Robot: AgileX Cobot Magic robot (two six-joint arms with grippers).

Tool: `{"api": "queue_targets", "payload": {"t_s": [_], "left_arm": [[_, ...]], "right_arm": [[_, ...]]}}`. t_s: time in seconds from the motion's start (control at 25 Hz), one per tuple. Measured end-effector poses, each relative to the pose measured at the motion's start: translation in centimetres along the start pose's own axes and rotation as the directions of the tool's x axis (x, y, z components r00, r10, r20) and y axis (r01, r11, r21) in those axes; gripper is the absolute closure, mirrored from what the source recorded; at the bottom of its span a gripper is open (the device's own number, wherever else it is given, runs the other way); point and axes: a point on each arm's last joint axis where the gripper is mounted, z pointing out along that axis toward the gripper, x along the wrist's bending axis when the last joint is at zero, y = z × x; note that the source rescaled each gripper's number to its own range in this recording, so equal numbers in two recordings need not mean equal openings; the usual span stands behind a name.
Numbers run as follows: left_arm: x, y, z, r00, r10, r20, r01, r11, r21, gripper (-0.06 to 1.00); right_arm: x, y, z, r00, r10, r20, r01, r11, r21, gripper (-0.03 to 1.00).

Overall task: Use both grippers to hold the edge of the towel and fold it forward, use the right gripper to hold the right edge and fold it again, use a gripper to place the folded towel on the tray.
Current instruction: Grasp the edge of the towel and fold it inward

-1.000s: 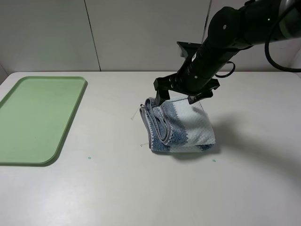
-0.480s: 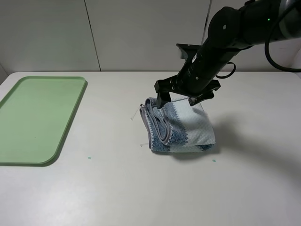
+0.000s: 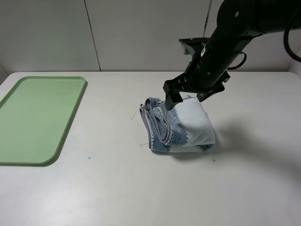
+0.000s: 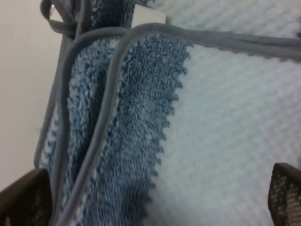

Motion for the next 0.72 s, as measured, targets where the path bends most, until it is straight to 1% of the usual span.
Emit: {"api": "queue_targets", "payload": {"t_s": [0.16, 0.32, 0.44, 0.72], "left_arm": [[0.0, 0.0, 0.0, 1.000, 0.000, 0.000, 0.000, 1.000, 0.000, -0.05], [0.0, 0.0, 0.0, 1.000, 0.000, 0.000, 0.000, 1.000, 0.000, -0.05], [0.0, 0.0, 0.0, 1.000, 0.000, 0.000, 0.000, 1.000, 0.000, -0.05], [0.0, 0.0, 0.0, 1.000, 0.000, 0.000, 0.000, 1.000, 0.000, -0.05]], "right_arm": [[0.2, -0.5, -2.5, 1.000, -0.012, -0.001, 0.012, 1.000, 0.002, -0.03], [0.2, -1.9, -4.9, 1.000, -0.027, 0.006, 0.027, 1.000, 0.010, -0.03], [-0.2, -3.9, -6.3, 0.998, -0.048, 0.029, 0.048, 0.999, 0.004, -0.03], [-1.1, -9.8, -8.6, 0.994, -0.081, 0.068, 0.080, 0.997, 0.020, -0.03]]}}
